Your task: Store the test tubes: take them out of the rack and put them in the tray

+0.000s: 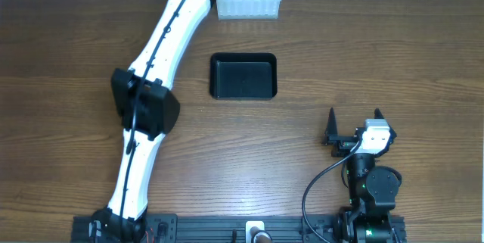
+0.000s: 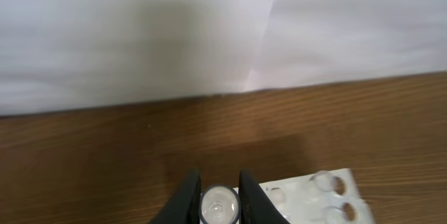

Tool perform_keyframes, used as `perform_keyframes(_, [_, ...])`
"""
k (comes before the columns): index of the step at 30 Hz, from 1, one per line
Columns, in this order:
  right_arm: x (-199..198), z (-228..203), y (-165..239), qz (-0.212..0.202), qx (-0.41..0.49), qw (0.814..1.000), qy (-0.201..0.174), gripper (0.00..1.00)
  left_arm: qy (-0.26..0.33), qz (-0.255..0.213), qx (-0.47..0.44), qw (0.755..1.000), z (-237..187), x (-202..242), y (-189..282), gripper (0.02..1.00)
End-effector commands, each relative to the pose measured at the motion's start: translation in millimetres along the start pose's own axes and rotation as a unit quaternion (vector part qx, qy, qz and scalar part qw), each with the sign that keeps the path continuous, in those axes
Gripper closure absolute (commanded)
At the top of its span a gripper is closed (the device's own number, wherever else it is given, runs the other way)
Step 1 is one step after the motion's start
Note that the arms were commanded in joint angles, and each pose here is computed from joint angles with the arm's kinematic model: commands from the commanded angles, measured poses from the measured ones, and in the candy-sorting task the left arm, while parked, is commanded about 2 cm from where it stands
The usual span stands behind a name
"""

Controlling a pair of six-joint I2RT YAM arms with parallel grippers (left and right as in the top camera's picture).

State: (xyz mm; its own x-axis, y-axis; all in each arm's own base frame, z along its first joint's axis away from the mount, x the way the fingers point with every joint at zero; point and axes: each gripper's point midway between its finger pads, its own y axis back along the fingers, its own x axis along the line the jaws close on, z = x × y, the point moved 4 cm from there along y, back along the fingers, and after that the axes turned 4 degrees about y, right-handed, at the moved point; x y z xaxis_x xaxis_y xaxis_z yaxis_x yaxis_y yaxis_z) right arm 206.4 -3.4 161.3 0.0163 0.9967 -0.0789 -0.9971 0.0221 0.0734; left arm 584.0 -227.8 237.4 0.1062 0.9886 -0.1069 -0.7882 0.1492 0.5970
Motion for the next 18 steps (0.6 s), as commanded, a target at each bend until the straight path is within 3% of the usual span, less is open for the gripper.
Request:
perform_keyframes(1, [2,-2,0,0.005,0.001,1.0,0.004,0.007,0.01,-0.001,-0.05,0.999,46,6,60,0.958])
perform_keyframes(6, [2,-2,0,0.005,0.001,1.0,0.004,0.007,0.049,0.001,-0.027,0.998,47,11,98,0.956])
perform_keyframes(10, [2,-2,0,0.005,0.001,1.0,0.004,0.009,0.073,-0.031,0.025,0.997,34,6,123,0.963])
perform_keyframes(18, [2,-2,0,0.005,0.001,1.0,0.004,0.007,0.118,-0.037,0.205,0.971,-31,7,154,0.98])
